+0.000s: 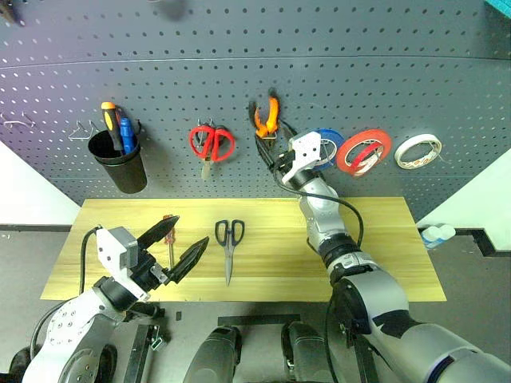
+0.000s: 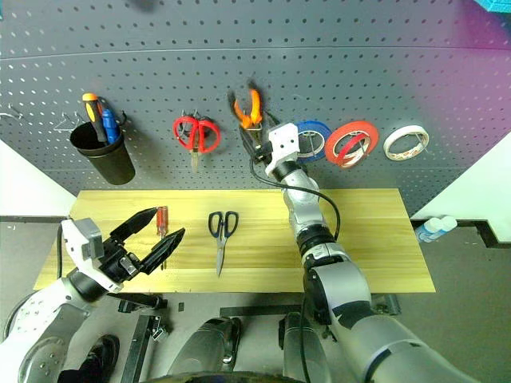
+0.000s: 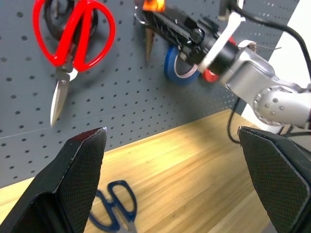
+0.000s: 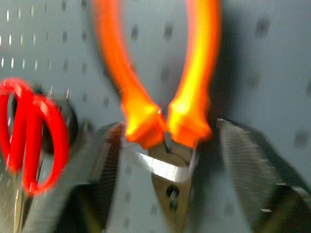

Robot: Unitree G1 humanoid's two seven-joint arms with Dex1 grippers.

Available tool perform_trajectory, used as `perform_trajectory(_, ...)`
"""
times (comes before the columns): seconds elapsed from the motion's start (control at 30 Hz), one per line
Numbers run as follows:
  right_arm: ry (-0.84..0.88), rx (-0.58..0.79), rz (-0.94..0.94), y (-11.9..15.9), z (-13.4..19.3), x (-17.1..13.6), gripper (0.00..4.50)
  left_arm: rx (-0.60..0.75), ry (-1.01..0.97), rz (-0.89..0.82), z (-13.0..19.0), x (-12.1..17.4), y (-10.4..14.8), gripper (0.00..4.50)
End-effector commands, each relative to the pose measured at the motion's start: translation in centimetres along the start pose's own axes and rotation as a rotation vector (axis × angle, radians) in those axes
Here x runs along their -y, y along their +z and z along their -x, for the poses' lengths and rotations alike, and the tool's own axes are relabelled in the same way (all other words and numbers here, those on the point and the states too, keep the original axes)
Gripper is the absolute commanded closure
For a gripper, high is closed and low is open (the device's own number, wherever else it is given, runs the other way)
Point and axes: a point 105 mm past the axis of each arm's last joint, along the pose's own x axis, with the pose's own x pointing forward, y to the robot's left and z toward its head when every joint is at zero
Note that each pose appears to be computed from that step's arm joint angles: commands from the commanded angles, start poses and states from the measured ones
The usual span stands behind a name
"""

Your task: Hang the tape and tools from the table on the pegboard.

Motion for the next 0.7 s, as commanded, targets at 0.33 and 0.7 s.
perform_trajectory(0.33,-0.084,0.174,-0.081,3.3,-0.4,1.7,0.05,0.023,-0.011,-0.038,1.4,-0.7,-1.1,0.0)
perform_trajectory(0.7,-0.037,0.336,-0.131,5.7,0.6,1.2,0.05,0.027,-0.015,-0.048,2.7,-1.6,-2.7,0.0)
